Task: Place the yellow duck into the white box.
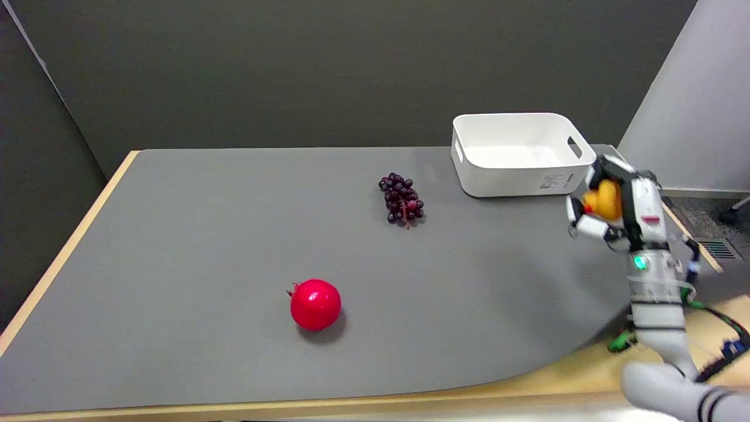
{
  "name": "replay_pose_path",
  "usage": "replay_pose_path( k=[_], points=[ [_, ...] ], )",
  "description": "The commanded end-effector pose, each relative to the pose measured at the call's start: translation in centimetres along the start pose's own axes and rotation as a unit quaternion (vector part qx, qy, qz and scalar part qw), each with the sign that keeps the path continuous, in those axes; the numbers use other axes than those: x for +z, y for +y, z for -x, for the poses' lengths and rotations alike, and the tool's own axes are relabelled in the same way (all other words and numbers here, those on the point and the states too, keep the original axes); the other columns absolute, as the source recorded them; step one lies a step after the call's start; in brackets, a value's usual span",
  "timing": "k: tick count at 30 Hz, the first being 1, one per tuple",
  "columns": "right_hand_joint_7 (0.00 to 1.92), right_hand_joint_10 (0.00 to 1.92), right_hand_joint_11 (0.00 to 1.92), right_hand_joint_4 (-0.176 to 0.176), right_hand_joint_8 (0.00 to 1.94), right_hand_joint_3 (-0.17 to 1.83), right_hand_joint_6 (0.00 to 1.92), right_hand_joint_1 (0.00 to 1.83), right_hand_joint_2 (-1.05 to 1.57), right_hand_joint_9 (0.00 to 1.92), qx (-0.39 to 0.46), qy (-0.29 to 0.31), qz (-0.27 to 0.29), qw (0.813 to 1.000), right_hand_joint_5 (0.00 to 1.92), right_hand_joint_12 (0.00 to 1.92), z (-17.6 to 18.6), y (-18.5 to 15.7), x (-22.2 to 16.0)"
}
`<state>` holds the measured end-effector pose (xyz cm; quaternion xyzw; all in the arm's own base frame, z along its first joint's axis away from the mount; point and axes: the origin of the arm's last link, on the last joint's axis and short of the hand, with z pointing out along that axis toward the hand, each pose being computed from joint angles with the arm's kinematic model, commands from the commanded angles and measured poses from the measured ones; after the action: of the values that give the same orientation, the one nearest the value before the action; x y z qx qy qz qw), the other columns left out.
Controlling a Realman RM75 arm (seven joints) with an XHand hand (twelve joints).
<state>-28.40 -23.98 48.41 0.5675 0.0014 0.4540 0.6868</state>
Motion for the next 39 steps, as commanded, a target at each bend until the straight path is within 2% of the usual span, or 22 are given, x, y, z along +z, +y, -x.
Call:
replay_pose_path(
  k=[1, 11, 15, 17, 22, 29, 33, 35, 39],
  points=[
    [0.75, 1.79, 0.45, -0.103, 1.94, 0.85, 1.92, 1.83, 0.76, 0.82, -0.006, -0.038, -0.090, 0.995, 0.72, 1.92, 6.2, -9.4, 16.2],
    [0.76, 1.81, 0.42, -0.103, 1.94, 0.81, 1.92, 1.83, 0.79, 0.80, -0.052, -0.076, -0.093, 0.991, 0.72, 1.92, 8.6, -13.6, 24.4],
    [0.77, 1.80, 0.44, -0.096, 1.94, 0.83, 1.92, 1.83, 0.77, 0.81, -0.076, -0.095, -0.062, 0.991, 0.73, 1.92, 9.1, -13.2, 26.6],
    [0.77, 1.80, 0.44, -0.093, 1.94, 0.84, 1.92, 1.83, 0.77, 0.81, -0.083, -0.108, -0.023, 0.990, 0.74, 1.92, 9.4, -11.6, 27.0],
    [0.77, 1.80, 0.44, -0.092, 1.94, 0.83, 1.92, 1.83, 0.77, 0.81, -0.100, -0.135, 0.045, 0.985, 0.74, 1.92, 9.6, -7.8, 26.2],
    [0.75, 1.78, 0.48, -0.094, 1.94, 0.89, 1.92, 1.83, 0.73, 0.84, -0.164, -0.151, 0.105, 0.969, 0.74, 1.92, 8.2, -2.4, 22.2],
    [0.75, 1.77, 0.51, -0.111, 1.94, 0.92, 1.92, 1.83, 0.71, 0.84, -0.189, -0.160, 0.151, 0.957, 0.73, 1.92, 7.2, 0.7, 19.7],
    [0.81, 1.76, 0.53, -0.103, 1.94, 0.93, 1.92, 1.83, 0.70, 0.85, -0.196, -0.166, 0.168, 0.952, 0.73, 1.92, 7.1, 1.8, 18.6],
    [0.81, 1.76, 0.53, -0.105, 1.94, 0.94, 1.92, 1.83, 0.70, 0.85, -0.206, -0.179, 0.182, 0.945, 0.73, 1.92, 7.1, 2.8, 17.7]
  ],
)
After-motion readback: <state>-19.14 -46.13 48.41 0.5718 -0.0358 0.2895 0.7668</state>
